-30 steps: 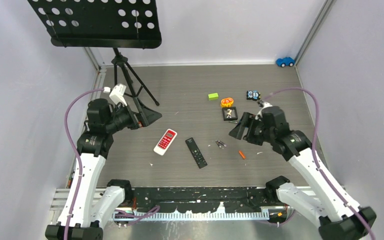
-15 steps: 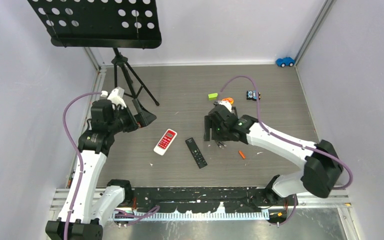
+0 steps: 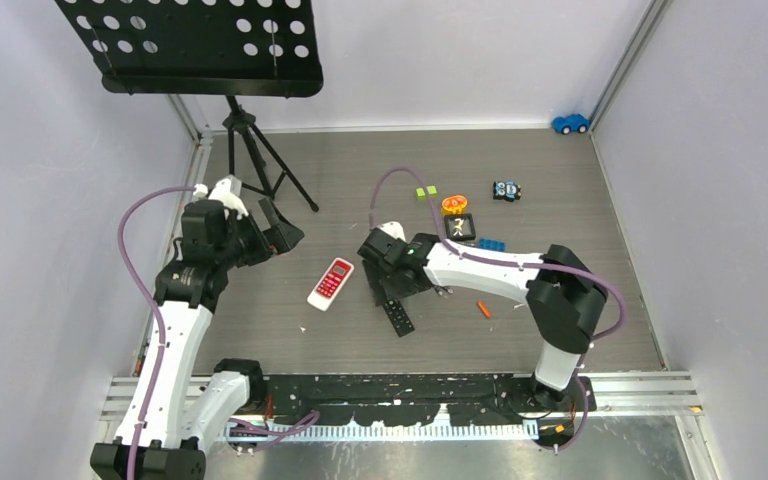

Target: Load the batteries into the remote control

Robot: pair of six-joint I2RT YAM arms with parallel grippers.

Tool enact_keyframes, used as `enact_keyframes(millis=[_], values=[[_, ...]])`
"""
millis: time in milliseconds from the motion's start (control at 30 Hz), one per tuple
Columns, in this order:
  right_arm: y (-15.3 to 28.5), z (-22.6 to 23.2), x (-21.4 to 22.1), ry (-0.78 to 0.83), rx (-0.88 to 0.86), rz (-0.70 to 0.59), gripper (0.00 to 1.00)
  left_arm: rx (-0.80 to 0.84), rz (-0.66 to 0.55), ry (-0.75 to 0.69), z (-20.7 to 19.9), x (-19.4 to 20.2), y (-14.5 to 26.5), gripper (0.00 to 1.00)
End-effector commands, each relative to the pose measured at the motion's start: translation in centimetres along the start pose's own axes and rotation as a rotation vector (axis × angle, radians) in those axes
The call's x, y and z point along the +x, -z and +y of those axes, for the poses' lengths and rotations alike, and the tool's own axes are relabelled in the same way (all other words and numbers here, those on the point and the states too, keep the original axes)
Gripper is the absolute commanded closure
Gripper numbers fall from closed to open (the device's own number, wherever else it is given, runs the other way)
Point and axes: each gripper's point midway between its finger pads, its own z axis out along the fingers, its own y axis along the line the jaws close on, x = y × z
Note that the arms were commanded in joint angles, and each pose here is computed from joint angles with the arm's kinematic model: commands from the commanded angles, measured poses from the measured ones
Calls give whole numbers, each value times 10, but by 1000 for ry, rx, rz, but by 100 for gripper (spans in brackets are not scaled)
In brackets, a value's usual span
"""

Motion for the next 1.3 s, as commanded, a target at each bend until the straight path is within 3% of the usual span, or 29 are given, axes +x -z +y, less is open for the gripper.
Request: enact_keyframes(millis=[0,467,767,1000,1167,1267], values=[[-3,16,5,69,-24,47,23,31,-46,3,-6,-8,0,0],[-28,10,39,154,-4,175,27,43,-7,0,-5,1,-7,0],[-38,8,56,165,-23,210,39,-44,-22,5,7,-7,-7,0],[-40,-4,47,153,35,137,64,-56,-16,41,10,-2,-8,0],[-19,7,27,114,-57,28,69,102,27,32,-17,3,-8,0],[5,25,13,75,-214,-41,69,235,63,63,-39,9,-9,0]])
